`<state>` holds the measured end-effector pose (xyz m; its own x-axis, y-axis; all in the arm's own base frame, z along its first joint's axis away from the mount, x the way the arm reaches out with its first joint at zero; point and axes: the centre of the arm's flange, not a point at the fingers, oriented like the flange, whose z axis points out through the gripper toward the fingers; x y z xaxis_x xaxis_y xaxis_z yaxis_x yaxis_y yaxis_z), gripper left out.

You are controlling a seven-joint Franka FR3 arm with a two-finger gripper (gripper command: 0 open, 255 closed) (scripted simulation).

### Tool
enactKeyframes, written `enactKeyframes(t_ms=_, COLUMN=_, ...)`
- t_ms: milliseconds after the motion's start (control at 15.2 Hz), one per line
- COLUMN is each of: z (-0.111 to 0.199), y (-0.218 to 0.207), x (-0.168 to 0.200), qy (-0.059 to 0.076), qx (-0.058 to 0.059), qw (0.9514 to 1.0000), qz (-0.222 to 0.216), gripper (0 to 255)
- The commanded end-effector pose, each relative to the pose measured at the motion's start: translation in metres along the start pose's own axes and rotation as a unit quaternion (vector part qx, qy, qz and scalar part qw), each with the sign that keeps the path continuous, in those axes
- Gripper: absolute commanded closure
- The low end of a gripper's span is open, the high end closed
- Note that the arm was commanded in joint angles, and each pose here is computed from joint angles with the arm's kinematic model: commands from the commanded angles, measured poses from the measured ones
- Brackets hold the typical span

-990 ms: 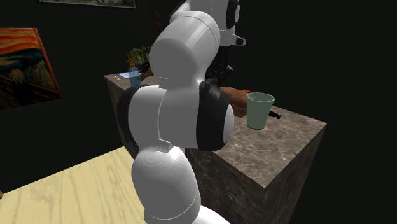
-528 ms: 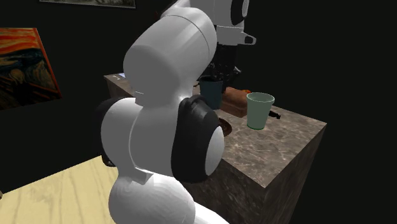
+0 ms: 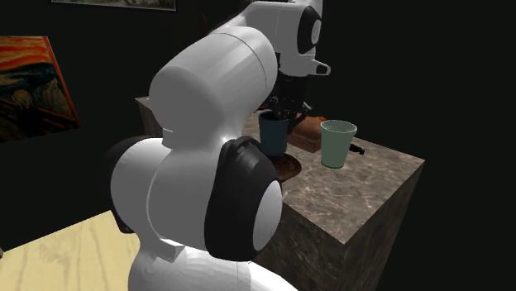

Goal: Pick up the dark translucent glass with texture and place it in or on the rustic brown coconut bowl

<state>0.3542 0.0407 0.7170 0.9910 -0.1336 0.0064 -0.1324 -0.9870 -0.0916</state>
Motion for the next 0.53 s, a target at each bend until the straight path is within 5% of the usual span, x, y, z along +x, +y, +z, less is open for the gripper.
enactKeyframes(t_ms=0, z=0.01, y=0.001, x=0.001, qy=0.0, qx=0.0, qw=1.0, qz=0.0, gripper=255)
enactKeyframes(t_ms=462, z=0.047, y=0.004, x=0.001, qy=0.0, qx=0.0, qw=1.0, qz=0.0, gripper=255)
